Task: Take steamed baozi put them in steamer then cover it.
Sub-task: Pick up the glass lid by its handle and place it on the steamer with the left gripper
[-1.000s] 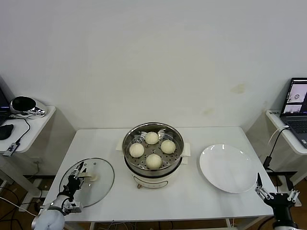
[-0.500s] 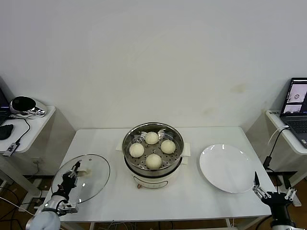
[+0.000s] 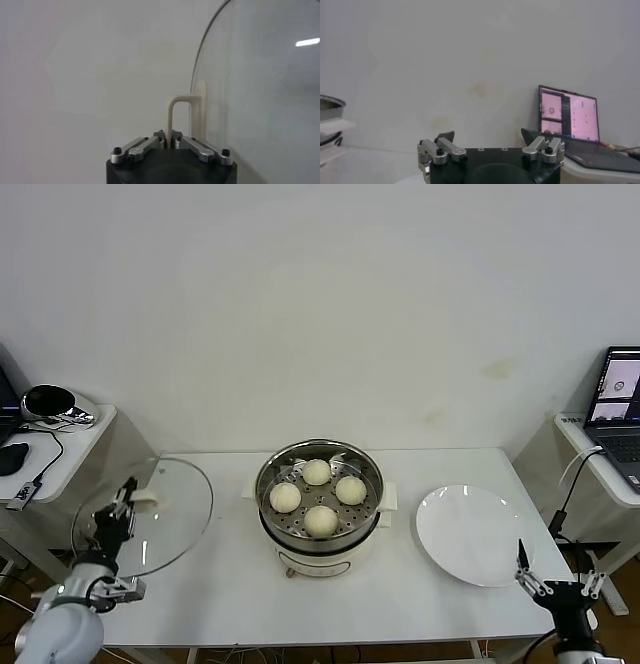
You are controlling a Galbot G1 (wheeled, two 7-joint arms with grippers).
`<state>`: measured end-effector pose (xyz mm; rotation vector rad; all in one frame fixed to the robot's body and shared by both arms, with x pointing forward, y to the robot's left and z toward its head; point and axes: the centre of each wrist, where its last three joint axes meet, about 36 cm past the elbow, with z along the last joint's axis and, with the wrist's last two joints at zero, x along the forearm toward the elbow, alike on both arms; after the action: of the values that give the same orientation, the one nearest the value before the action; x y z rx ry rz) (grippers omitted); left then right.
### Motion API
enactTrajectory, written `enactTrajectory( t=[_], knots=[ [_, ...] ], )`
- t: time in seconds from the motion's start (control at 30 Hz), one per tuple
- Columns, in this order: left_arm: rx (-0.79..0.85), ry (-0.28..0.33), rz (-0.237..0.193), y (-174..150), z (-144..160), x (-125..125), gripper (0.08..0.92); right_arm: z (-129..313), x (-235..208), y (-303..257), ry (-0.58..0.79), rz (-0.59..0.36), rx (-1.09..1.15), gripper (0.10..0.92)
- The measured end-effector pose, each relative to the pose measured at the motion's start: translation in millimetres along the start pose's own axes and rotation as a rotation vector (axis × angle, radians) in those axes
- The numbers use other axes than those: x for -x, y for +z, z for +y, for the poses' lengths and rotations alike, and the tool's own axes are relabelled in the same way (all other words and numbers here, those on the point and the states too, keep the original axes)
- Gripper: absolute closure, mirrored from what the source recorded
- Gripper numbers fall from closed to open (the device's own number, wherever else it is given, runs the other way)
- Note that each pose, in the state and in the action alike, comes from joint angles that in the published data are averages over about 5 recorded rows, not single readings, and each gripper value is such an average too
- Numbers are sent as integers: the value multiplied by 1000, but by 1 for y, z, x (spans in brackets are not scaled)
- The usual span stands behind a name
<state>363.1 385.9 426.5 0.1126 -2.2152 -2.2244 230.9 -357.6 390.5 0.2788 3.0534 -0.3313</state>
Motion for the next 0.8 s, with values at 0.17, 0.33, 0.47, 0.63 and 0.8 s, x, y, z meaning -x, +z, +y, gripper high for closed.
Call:
enactTrajectory(
  t=[0.17, 0.33, 0.47, 0.63, 0.8],
  knots=[
    [-14, -40, -24, -32, 34, 5, 859, 6, -1, 1, -5, -11, -15, 200],
    [-50, -43, -52, -75, 43, 14, 859, 16, 0, 4, 0, -17, -33, 200],
    [-74, -33, -72, -114, 44, 22, 859, 24, 2, 7, 11, -16, -55, 200],
    [-87, -12, -100, -165, 45, 33, 859, 28, 4, 12, 23, -15, -83, 200],
    [-88, 19, -126, -215, 45, 43, 859, 34, 7, 17, 23, -11, -95, 200]
  ],
)
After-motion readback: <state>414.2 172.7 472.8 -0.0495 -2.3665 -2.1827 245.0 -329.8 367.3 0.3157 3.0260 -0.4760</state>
